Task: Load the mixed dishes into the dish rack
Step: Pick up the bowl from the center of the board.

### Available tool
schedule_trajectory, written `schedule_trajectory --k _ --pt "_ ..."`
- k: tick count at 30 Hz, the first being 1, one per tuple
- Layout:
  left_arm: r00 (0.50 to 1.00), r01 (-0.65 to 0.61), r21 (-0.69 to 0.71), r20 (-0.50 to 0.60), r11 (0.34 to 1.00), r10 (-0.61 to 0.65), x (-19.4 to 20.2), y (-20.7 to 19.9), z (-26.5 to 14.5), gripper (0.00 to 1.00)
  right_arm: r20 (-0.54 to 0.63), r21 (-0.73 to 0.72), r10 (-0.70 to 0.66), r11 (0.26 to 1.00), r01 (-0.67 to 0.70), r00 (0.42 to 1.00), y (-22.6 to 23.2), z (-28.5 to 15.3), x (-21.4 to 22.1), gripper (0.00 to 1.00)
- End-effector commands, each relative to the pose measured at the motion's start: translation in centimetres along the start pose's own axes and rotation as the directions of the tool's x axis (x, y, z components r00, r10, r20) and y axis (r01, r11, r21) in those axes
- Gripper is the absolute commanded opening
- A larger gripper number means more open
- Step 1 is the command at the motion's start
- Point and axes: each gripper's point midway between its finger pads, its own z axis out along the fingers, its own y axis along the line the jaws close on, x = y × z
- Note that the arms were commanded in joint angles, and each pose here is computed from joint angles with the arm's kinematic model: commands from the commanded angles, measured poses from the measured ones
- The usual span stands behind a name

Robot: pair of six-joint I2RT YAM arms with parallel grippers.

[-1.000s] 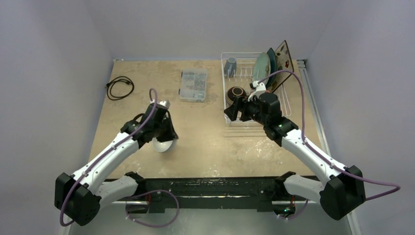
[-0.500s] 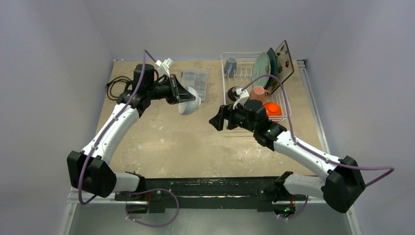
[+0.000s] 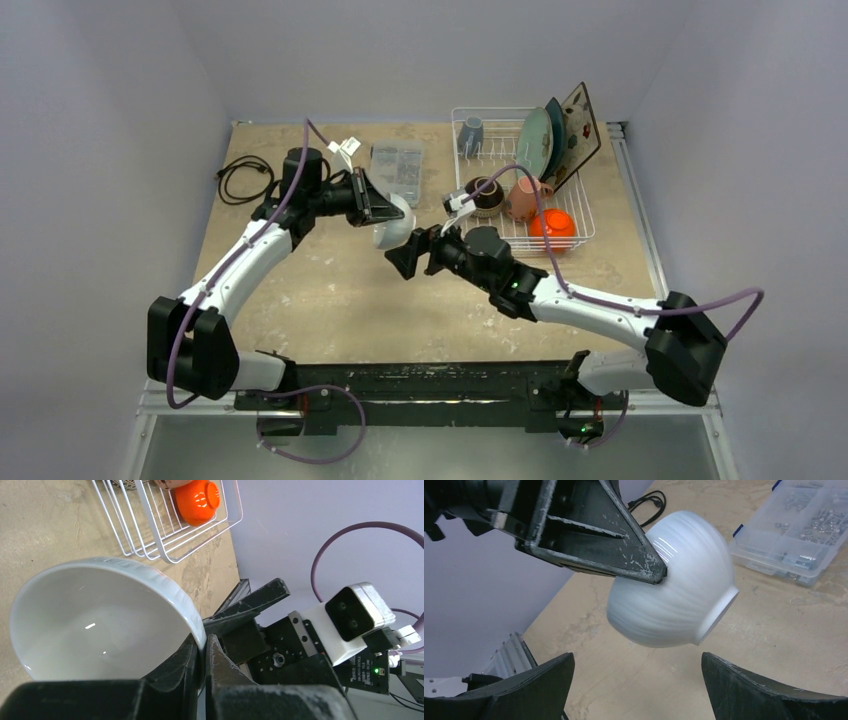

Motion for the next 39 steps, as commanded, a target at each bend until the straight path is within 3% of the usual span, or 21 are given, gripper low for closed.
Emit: schedule_trajectory --k 1,12,18,32,39 --pt "0.996 -0.081 0.072 0.035 0.994 0.079 -1.1 -2.2 -0.4 0.00 0.164 0.068 0.067 0.995 -0.079 0.984 0.6 1.8 -4.1 0.99" --pt "0.997 -0.064 0.026 0.033 0.998 0.063 -1.2 -0.8 -0.1 0.00 0.161 0.097 0.121 0.986 -0.137 0.980 1.3 3.5 -3.7 0.97" --pt "0.998 -0.064 0.028 0.031 0.998 0.063 -1.2 -0.8 -0.1 0.00 0.170 0.101 0.133 0.983 -0.151 0.977 1.8 4.5 -4.0 0.91" --pt "0.998 -0.056 0.022 0.026 0.998 0.056 -1.1 -0.6 0.0 0.00 0.170 0.214 0.203 0.948 -0.237 0.964 0.7 5.9 -2.6 0.88" --pt "0.998 -0.060 0.023 0.027 0.998 0.060 -1.0 -0.6 0.0 0.00 0.156 0.271 0.180 0.938 -0.217 0.971 -0.2 6.4 -1.9 0.92"
